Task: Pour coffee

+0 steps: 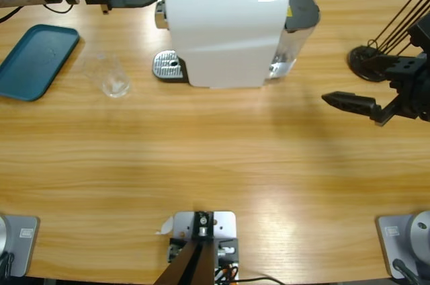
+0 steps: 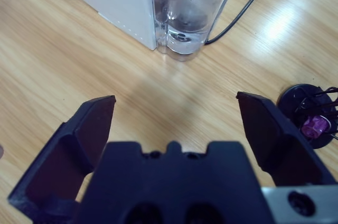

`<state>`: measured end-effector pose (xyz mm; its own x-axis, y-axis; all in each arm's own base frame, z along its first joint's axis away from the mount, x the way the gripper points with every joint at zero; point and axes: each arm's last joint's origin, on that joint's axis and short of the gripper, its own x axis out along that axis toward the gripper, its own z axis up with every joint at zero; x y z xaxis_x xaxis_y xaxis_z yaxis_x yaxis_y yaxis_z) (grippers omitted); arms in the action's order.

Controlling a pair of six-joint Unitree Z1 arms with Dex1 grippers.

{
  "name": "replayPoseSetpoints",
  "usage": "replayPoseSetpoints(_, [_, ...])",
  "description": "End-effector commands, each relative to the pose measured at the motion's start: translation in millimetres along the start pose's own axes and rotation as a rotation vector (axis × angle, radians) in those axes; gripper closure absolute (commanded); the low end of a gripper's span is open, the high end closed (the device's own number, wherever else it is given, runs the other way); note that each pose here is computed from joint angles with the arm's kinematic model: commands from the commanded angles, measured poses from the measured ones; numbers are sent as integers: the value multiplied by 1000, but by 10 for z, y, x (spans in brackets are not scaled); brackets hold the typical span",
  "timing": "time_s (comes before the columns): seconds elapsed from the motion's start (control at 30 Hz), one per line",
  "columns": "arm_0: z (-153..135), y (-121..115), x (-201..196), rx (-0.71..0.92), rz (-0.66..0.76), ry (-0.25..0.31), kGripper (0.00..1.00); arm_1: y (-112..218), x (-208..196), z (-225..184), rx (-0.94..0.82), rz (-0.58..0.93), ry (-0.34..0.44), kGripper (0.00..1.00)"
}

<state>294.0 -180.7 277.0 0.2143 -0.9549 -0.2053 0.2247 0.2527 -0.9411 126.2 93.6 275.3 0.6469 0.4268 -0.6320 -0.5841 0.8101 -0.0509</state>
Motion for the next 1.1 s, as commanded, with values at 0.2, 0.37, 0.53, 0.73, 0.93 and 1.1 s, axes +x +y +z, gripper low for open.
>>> replayPoseSetpoints(0.2, [-28, 139, 140, -40, 0, 43, 1000, 15, 71, -82, -1, -10, 36, 0])
replayPoseSetpoints(0.37, [-42, 149, 136, -39, -5, 44, 1000, 14, 74, -85, -1, -10, 34, 0])
replayPoseSetpoints(0.53, [-44, 106, 118, -21, -25, 50, 1000, 15, 76, -88, -1, -11, 33, 0])
replayPoseSetpoints(0.73, [-63, -66, -3, 15, -52, 27, 1000, 15, 86, -90, -1, -11, 36, 0])
replayPoseSetpoints(0.93, [-66, -283, -172, 56, -85, -12, 1000, 16, 94, -87, -1, -10, 37, 0])
replayPoseSetpoints(1.1, [-99, -390, -247, 78, -102, -24, 1000, 17, 101, -90, -1, -9, 40, 0])
